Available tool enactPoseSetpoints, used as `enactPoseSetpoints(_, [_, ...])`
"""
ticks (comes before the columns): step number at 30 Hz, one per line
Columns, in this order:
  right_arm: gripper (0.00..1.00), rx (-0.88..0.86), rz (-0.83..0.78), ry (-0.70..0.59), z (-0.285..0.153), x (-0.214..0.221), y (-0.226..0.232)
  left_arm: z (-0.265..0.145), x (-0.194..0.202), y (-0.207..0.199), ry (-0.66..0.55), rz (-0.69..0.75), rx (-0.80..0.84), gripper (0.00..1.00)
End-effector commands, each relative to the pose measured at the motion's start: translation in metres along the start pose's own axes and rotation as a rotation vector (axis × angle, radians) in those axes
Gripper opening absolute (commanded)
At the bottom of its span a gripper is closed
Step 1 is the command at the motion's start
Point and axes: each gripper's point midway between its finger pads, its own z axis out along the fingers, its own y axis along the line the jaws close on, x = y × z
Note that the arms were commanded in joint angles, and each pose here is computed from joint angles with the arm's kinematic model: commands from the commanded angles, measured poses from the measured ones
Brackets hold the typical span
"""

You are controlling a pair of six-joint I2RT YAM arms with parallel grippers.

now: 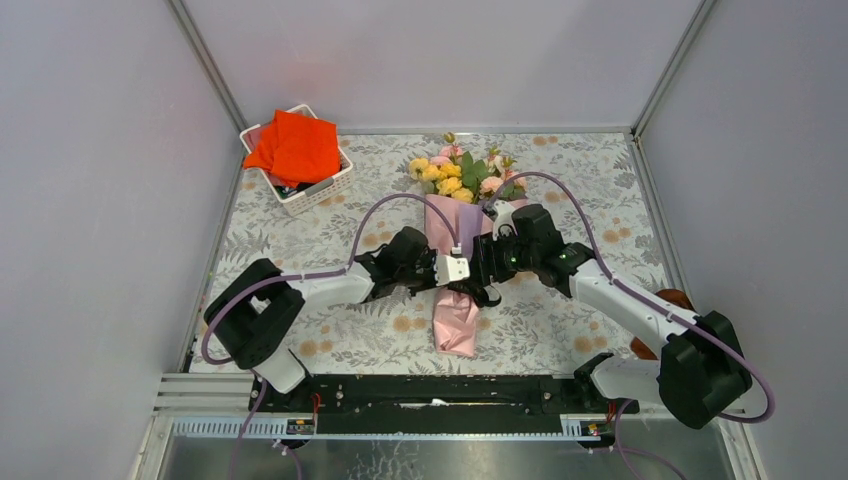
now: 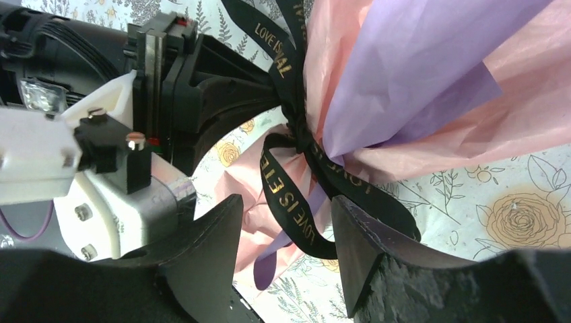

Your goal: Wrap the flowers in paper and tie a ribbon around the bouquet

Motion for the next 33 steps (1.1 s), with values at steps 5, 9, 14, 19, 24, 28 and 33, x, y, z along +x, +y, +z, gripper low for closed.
enactPoseSetpoints(5, [0.58,-0.069,-0.031,-0.018,0.0,-0.01,0.012,-0.024,-0.001,0.019,0.008,0.112,-0.045,0.0])
enactPoseSetpoints(9, [0.58,-0.084,-0.033,-0.015,0.002,-0.01,0.014,-0.036,0.003,0.004,0.038,0.141,0.036,0.0])
enactPoseSetpoints(14, [0.58,-0.112,-0.014,0.0,0.009,-0.008,0.016,-0.055,0.006,-0.024,0.067,0.11,0.171,0.01])
enactPoseSetpoints(19, [0.59,-0.104,-0.019,0.008,0.01,-0.009,0.015,-0.075,0.023,-0.045,0.133,0.118,0.251,0.04])
enactPoseSetpoints(24, [0.61,0.043,0.002,0.018,0.005,-0.008,-0.009,-0.083,0.034,-0.05,0.17,0.146,0.262,0.04])
enactPoseSetpoints(28, [0.65,0.098,0.057,0.021,0.003,-0.002,-0.024,-0.082,0.03,-0.05,0.15,0.141,0.258,0.05])
enactPoseSetpoints(33, [0.66,0.019,0.069,0.04,0.01,0.007,-0.015,-0.084,0.032,-0.052,0.153,0.155,0.261,0.05])
